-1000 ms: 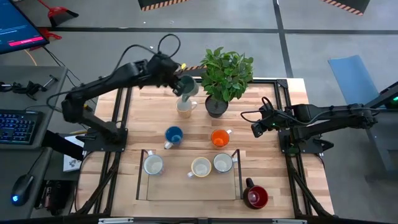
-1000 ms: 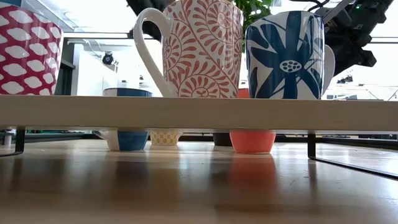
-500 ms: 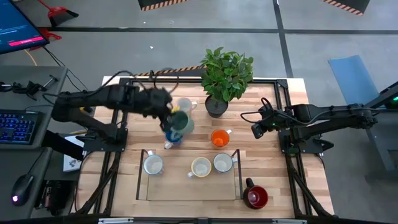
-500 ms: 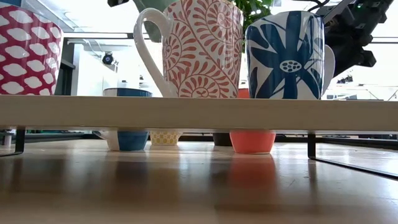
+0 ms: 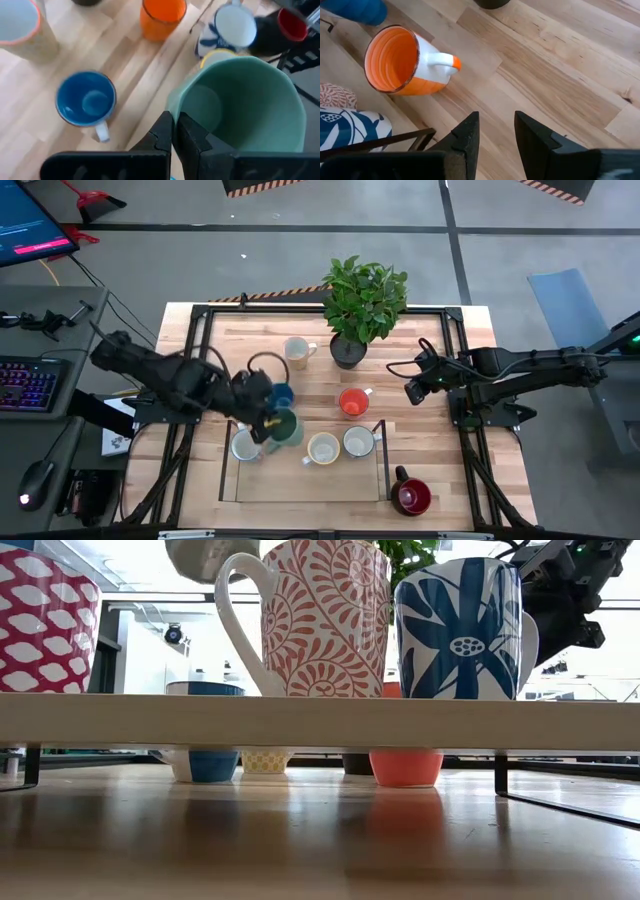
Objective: Place coffee mugs
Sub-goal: Put the green mug on the shelf
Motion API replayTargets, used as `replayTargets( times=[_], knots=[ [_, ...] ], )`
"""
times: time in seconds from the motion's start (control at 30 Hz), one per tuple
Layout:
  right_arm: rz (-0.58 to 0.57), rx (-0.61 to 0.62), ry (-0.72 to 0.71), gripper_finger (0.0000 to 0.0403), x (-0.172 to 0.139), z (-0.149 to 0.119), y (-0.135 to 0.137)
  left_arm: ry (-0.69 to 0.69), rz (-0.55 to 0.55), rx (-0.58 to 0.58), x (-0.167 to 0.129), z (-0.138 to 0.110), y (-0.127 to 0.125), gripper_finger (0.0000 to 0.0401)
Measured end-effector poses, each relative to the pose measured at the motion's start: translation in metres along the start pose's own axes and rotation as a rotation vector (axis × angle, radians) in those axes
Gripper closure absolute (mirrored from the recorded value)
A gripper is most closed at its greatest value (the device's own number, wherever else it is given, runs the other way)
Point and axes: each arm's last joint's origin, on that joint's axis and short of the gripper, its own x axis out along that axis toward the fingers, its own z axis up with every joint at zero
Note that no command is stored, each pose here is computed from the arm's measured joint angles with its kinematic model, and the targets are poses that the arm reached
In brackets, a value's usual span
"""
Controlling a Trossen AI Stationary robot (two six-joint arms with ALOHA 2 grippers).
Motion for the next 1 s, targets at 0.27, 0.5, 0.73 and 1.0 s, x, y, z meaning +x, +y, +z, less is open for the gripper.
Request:
replayTargets(
  times=[0.27,0.5,0.73,1.0],
  knots=[
    [0.003,-0.001,0.014,0.03,0.0,-0.001,0.0,0.092,-0.007,0.012,0.019,-0.028,-0.031,0.0401],
    [0.01,0.002,0.023,0.03,0.0,-0.001,0.0,0.161,-0.026,0.013,0.026,-0.056,-0.054,0.0401],
    [0.01,0.002,0.023,0.03,0.0,-0.001,0.0,0.218,-0.013,0.043,0.034,-0.085,-0.072,0.0401],
    [0.012,0.026,0.025,0.03,0.0,-0.001,0.0,0.259,0.044,0.115,0.048,-0.106,-0.082,0.0401]
  ],
)
